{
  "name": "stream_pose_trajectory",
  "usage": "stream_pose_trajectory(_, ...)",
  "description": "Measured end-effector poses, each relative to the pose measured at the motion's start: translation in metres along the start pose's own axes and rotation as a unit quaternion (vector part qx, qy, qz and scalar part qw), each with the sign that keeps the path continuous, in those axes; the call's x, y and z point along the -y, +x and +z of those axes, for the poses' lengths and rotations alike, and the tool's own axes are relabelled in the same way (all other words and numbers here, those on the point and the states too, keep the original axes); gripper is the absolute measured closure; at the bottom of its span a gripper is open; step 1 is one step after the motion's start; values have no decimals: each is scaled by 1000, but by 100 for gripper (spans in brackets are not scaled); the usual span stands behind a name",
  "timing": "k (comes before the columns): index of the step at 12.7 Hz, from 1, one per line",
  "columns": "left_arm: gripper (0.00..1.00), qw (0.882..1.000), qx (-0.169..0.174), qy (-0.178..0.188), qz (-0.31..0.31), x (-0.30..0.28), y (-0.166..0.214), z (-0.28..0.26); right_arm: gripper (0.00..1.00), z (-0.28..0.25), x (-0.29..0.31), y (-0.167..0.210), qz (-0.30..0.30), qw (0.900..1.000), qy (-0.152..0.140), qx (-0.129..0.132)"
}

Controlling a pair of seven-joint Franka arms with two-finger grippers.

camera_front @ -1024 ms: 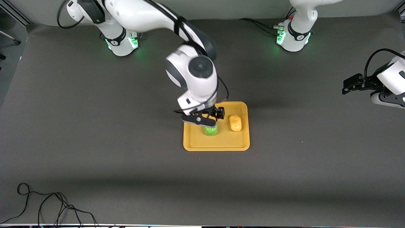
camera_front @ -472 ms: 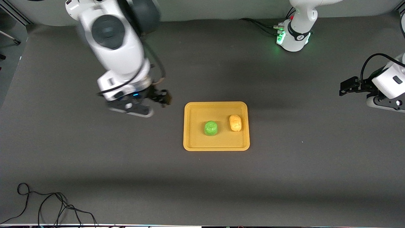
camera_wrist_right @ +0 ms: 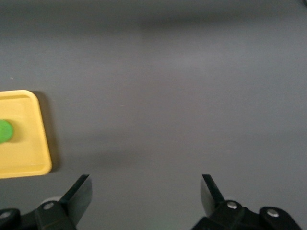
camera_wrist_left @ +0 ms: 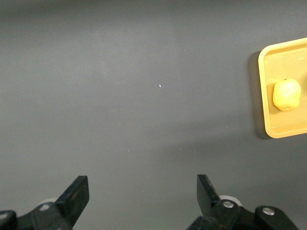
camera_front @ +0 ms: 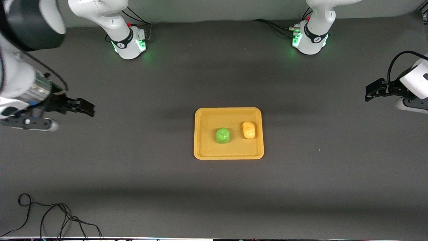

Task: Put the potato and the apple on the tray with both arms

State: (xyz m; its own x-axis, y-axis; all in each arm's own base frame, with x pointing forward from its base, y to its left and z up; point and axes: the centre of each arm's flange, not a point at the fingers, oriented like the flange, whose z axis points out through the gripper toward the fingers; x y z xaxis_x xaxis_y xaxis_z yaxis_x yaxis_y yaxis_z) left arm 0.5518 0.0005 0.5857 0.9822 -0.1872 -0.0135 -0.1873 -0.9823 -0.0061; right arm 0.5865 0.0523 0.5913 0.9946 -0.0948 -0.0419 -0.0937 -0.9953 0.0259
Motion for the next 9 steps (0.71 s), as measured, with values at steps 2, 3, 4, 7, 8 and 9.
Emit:
stream_pose_trajectory(2,0,1000,-5,2,0,-1,-3,-6,0,3,-44,-4,-13,1000,3,-3)
stream_pose_trajectory(3,0,1000,-7,3,0,-1,-3,-7,0,5,-58,-6,-17,1000,4,-5)
stream_pose_trajectory(4,0,1000,-7,3,0,-1,-3,-7,0,7,-67,-7,-17,1000,4,-3)
stream_pose_trajectory(7,0,1000,-9,3,0,-1,-2,-7,0,10,-75,-9,-22,1000,4,-1)
stream_pose_trajectory(8,0,1000,-10,3,0,-1,-2,-7,0,9,-75,-10,-23,1000,4,-2)
stream_pose_trajectory(9,0,1000,-13,4,0,-1,-1,-7,0,8,-75,-10,-24,1000,4,-3)
